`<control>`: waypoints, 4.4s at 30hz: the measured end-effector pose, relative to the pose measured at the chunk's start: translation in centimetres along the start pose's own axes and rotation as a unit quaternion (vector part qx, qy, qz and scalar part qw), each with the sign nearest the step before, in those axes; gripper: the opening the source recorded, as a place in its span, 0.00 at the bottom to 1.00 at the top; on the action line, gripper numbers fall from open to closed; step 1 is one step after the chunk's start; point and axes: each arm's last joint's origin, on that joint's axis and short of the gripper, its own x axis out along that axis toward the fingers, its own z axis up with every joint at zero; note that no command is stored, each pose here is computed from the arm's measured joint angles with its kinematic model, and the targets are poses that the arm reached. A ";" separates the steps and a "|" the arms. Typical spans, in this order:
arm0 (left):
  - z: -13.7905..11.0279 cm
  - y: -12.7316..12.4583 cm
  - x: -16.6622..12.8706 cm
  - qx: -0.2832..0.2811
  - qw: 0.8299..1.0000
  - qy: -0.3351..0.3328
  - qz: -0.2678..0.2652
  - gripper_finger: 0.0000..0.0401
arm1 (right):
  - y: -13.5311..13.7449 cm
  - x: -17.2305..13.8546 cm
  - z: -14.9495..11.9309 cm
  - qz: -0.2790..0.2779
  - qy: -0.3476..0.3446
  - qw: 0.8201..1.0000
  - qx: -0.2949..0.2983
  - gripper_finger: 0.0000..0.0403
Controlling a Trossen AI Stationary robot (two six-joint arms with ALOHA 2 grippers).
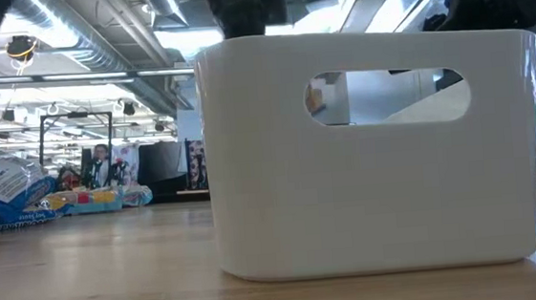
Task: Sort Maruchan noodles
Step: Put the blue noodle pack into the transparent bin, then adjust the transparent bin
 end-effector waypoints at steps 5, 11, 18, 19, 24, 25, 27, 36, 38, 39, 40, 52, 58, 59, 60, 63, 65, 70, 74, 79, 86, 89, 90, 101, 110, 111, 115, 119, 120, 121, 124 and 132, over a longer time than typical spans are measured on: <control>1.2 -0.1 2.1 0.018 0.999 0.034 -0.013 0.12 | 0.0 0.0 -0.2 -0.002 0.008 1.000 0.011 0.62; 1.3 -0.4 3.4 0.033 0.998 0.042 -0.019 0.12 | 0.0 0.0 -0.2 -0.001 0.009 1.000 0.016 0.62; 0.8 -0.1 4.1 0.040 0.998 0.053 -0.011 0.12 | 0.0 0.0 -0.1 -0.001 0.007 1.000 0.020 0.62; 0.7 0.0 4.2 0.039 0.998 0.056 -0.011 0.12 | 0.0 0.0 -0.1 -0.002 0.007 1.000 0.021 0.62; 0.0 0.5 4.9 0.031 0.997 0.068 -0.012 0.12 | 0.0 0.0 -0.1 -0.001 0.007 1.000 0.030 0.62; -0.2 0.6 5.1 0.030 0.997 0.071 -0.012 0.12 | 0.0 0.0 -0.1 -0.002 0.006 1.000 0.030 0.62; -0.4 0.7 5.5 0.029 0.997 0.070 -0.011 0.12 | 0.0 0.0 -0.1 -0.001 0.006 1.000 0.031 0.62; -1.6 1.0 6.9 0.023 0.996 0.091 -0.012 0.12 | 0.0 0.0 -0.1 -0.002 0.006 0.999 0.031 0.62; -1.8 1.2 7.1 0.024 0.995 0.091 -0.011 0.12 | 0.0 0.0 -0.1 -0.003 0.006 0.999 0.031 0.62; -1.9 1.2 7.3 0.027 0.995 0.090 -0.011 0.12 | 0.0 0.0 -0.1 -0.003 0.006 0.999 0.031 0.62; -1.9 1.3 7.8 0.030 0.995 0.092 -0.012 0.12 | 0.0 0.0 -0.1 -0.003 0.006 0.999 0.031 0.62; -2.7 1.2 11.0 0.058 0.989 0.133 -0.035 0.12 | 0.0 0.0 -0.1 -0.002 0.006 0.999 0.033 0.62; -1.8 1.2 10.4 0.091 0.987 0.132 0.024 0.13 | 0.0 0.0 -0.1 -0.002 0.006 0.999 0.033 0.62; -1.7 1.3 10.2 0.097 0.986 0.135 0.030 0.14 | 0.0 0.1 -0.1 -0.002 0.007 0.999 0.033 0.62; -1.5 1.2 10.1 0.106 0.985 0.133 0.035 0.15 | 0.1 0.2 -0.2 -0.002 0.008 0.999 0.032 0.62; -1.0 1.1 9.8 0.133 0.981 0.129 0.057 0.20 | 0.2 0.4 -0.2 -0.002 0.012 0.999 0.032 0.62; -0.8 1.1 9.6 0.144 0.978 0.132 0.069 0.24 | 0.3 0.6 -0.4 -0.002 0.020 0.999 0.028 0.62; -0.9 1.6 9.5 0.158 0.976 0.130 0.073 0.31 | 0.7 1.3 -0.7 -0.003 0.027 0.999 0.023 0.62; -0.6 2.4 9.5 0.159 0.977 0.112 0.092 0.32 | 0.9 1.7 -0.9 -0.003 0.033 0.999 0.020 0.62; -0.6 3.2 9.3 0.176 0.967 0.125 0.134 0.33 | 0.9 1.9 -0.9 -0.003 0.035 0.999 0.019 0.62; -0.7 3.7 9.7 0.162 0.975 0.107 0.111 0.33 | 0.9 1.9 -0.9 -0.003 0.031 0.999 0.019 0.62; -0.4 3.1 9.5 0.166 0.973 0.107 0.117 0.33 | 0.9 1.9 -0.9 -0.003 0.031 0.999 0.017 0.62; -0.3 3.0 9.4 0.169 0.972 0.108 0.126 0.33 | 1.0 1.9 -0.9 -0.003 0.031 0.999 0.017 0.62; -0.2 1.7 4.2 0.093 0.987 0.074 0.111 0.33 | 0.9 1.9 -0.8 -0.011 0.024 1.000 0.016 0.62; -9.6 0.3 0.5 -0.106 0.990 0.076 0.048 0.32 | -0.3 2.9 -1.2 -0.106 0.041 0.994 0.004 0.62; -10.9 -0.1 0.7 -0.118 0.989 0.071 0.059 0.32 | -0.7 3.3 -1.3 -0.105 0.044 0.993 0.012 0.62; -15.0 -1.2 2.3 -0.163 0.982 0.014 0.092 0.32 | -2.7 5.2 -1.5 -0.077 0.048 0.995 0.045 0.62; -16.7 -1.6 4.4 -0.202 0.973 -0.059 0.094 0.32 | -5.1 7.2 -2.1 -0.065 0.047 0.994 0.080 0.62; -16.8 -1.6 4.7 -0.214 0.969 -0.074 0.095 0.32 | -5.7 7.6 -2.4 -0.064 0.050 0.993 0.086 0.62; -16.8 -1.6 5.0 -0.224 0.966 -0.090 0.096 0.32 | -6.2 8.1 -2.7 -0.060 0.056 0.993 0.090 0.62; -17.1 -1.6 6.5 -0.225 0.964 -0.106 0.098 0.32 | -7.6 9.3 -3.7 -0.044 0.062 0.992 0.105 0.62; -17.4 -1.4 9.9 -0.221 0.967 -0.091 0.091 0.32 | -9.3 12.1 -6.3 -0.023 0.065 0.989 0.132 0.62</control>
